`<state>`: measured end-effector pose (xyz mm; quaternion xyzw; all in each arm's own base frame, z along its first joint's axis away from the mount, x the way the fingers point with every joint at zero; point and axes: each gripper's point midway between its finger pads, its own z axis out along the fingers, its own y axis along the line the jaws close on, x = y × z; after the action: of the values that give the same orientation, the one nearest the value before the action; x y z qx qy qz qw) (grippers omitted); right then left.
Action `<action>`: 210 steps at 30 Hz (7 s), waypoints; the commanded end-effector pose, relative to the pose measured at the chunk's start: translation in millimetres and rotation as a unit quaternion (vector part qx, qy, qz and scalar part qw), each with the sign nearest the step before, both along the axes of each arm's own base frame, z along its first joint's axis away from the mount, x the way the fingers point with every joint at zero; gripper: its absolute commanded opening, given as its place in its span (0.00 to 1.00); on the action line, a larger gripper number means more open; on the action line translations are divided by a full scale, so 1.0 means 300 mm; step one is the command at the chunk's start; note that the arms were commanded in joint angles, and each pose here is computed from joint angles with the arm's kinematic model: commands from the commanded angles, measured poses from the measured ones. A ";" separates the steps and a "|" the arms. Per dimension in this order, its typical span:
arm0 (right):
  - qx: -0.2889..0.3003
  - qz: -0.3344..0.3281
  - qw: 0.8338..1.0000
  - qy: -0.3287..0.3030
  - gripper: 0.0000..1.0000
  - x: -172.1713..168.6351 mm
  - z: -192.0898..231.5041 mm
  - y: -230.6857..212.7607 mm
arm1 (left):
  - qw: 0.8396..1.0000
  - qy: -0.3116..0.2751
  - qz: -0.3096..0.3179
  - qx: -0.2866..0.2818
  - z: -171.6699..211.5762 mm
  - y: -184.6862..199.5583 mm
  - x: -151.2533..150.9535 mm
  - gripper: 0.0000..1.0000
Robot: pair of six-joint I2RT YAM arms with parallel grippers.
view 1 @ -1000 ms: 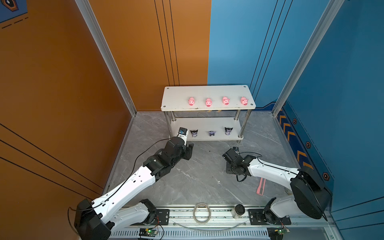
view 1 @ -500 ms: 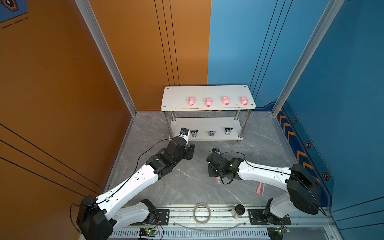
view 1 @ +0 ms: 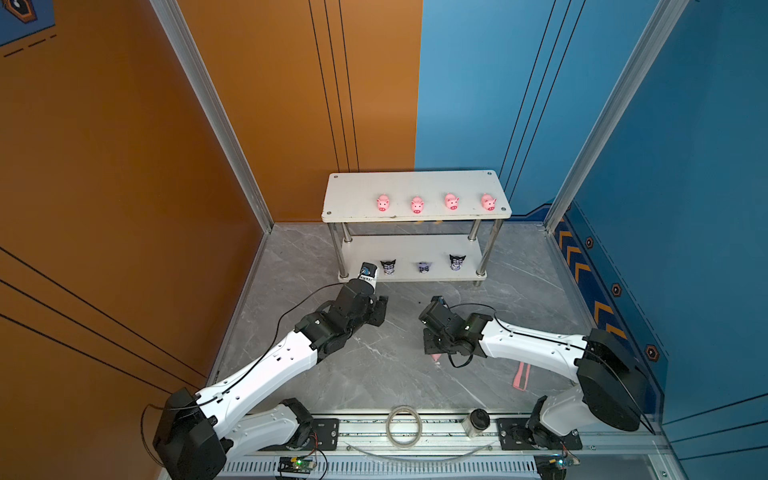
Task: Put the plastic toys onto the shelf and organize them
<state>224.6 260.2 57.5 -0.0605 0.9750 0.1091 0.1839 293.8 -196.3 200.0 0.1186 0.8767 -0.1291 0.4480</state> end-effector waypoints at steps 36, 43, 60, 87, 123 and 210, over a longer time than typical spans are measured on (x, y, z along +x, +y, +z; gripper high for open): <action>-0.005 0.010 1.000 0.022 0.03 0.032 -0.040 -0.127 | 0.997 0.052 -0.052 0.001 -0.121 -0.103 -0.072 0.56; -0.009 0.015 0.999 0.047 0.04 0.021 -0.105 -0.098 | 0.998 0.045 -0.039 0.003 -0.115 -0.060 -0.085 0.57; -0.055 0.044 0.996 0.061 0.05 -0.176 -0.124 -0.069 | 0.998 0.046 -0.041 -0.010 -0.124 -0.056 -0.077 0.58; -0.141 0.262 0.953 0.057 0.61 -0.232 -0.088 0.112 | 0.999 0.043 -0.019 -0.006 -0.116 0.005 -0.084 0.59; -0.016 0.131 0.991 -0.014 0.60 0.074 -0.015 0.463 | 0.995 0.045 0.091 0.000 -0.155 0.229 -0.099 0.60; 0.114 -0.084 0.987 -0.081 0.63 0.186 0.241 -0.388 | 0.977 0.193 0.031 0.083 -0.515 -0.204 -0.201 0.22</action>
<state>284.6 148.1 131.0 0.0394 0.9379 0.2031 0.2785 232.0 -263.0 34.3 0.0975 0.9586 -0.0679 0.2590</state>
